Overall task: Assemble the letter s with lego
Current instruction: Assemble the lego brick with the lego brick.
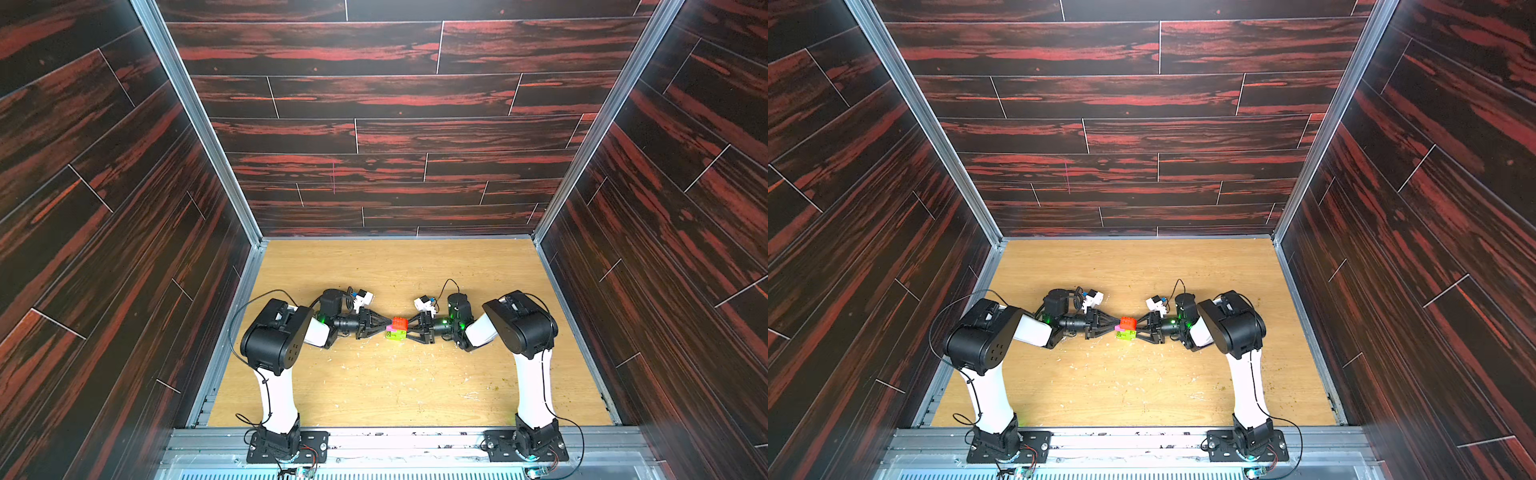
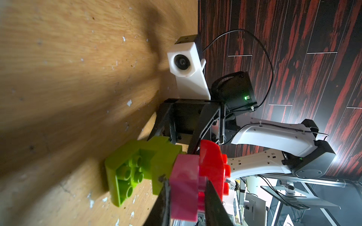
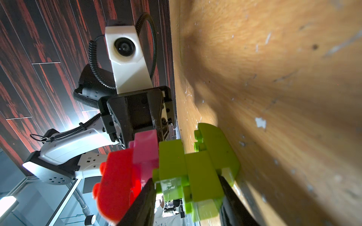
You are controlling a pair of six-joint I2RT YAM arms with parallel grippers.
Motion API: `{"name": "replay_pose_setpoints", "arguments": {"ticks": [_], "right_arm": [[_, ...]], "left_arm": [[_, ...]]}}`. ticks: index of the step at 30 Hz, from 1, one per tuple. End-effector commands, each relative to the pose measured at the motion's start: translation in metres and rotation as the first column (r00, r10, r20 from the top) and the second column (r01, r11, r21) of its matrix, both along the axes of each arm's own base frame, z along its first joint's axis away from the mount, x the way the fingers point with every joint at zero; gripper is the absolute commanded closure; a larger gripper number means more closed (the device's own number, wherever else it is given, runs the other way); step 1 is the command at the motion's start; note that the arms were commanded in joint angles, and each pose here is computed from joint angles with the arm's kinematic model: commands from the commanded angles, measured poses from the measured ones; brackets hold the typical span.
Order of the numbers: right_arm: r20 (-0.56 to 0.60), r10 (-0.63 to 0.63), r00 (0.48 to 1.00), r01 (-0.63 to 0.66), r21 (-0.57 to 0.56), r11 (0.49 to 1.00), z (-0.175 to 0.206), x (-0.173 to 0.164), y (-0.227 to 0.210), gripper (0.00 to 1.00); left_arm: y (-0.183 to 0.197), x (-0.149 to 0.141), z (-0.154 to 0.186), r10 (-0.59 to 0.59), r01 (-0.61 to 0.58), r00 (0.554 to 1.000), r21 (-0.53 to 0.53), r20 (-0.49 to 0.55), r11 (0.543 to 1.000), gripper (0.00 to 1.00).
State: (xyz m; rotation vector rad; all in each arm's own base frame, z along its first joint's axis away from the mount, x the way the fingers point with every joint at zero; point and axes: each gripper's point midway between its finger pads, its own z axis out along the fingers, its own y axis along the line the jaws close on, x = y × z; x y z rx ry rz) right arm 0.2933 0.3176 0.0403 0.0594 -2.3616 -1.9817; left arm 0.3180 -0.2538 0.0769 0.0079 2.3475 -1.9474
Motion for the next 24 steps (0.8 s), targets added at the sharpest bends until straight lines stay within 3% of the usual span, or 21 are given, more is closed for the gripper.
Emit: {"name": "replay_pose_setpoints", "arguments": {"ticks": [1,10,24], "right_arm": [[-0.254,-0.054,0.966,0.014,-0.156,0.988,-0.0657,-0.0282,-0.0163,0.51],[-0.254,-0.054,0.966,0.014,-0.157,0.987,-0.0665,-0.0290,-0.0164,0.51],[-0.256,-0.050,0.965,0.010,-0.157,0.988,-0.0660,-0.0301,-0.0166,0.51]], "left_arm": [[0.0064,-0.0101,-0.0291,0.016,-0.009,0.994,0.072,-0.104,0.997,0.73],[0.0065,-0.0100,-0.0283,0.012,-0.005,0.995,0.077,-0.100,0.997,0.66],[0.0067,-0.0092,-0.0218,0.007,0.000,0.997,0.087,-0.077,0.996,0.66]]}}
